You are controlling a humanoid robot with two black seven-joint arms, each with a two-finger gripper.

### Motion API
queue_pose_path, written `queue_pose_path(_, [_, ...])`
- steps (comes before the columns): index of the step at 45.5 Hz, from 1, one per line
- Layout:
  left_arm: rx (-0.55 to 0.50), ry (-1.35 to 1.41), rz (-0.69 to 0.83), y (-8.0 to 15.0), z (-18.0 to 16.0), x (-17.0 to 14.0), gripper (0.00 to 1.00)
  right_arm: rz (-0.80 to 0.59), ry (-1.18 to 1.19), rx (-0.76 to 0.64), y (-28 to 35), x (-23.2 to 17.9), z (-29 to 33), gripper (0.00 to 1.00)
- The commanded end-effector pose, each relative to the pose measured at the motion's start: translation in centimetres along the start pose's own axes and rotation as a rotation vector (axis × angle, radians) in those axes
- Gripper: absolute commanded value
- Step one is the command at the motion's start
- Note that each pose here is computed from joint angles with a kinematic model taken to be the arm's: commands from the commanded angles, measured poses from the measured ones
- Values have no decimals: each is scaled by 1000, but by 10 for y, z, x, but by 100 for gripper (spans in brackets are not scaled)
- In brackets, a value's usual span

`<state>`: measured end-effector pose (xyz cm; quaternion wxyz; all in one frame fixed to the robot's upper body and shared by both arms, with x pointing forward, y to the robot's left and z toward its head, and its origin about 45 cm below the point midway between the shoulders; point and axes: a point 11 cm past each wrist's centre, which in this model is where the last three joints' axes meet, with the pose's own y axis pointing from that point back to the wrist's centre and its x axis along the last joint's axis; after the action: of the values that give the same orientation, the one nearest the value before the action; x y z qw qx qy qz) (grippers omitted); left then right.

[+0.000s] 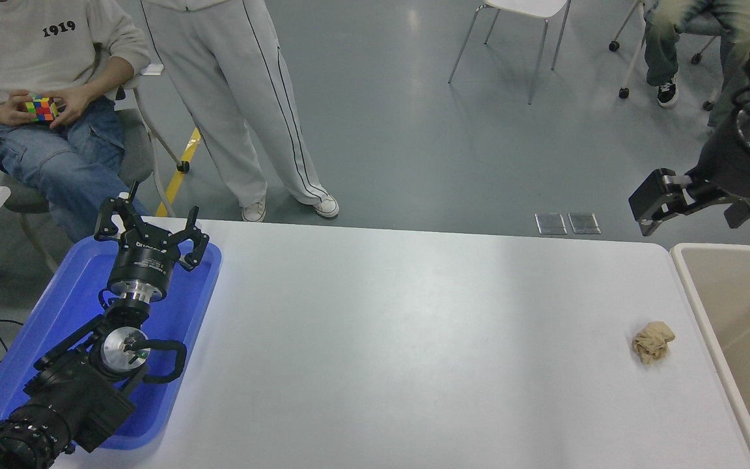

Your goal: Pick up paper ball place in dustbin

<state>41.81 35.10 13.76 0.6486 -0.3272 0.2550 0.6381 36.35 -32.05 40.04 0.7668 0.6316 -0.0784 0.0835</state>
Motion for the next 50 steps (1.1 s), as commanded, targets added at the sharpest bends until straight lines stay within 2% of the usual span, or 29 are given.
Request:
queue_pose_path(1, [2,1,-1,0,-1,0,100,2,2,0,1,1,-1,100])
queue_pose_path(50, [0,0,0,0,0,0,100,-8,-15,5,-3,-2,5,100])
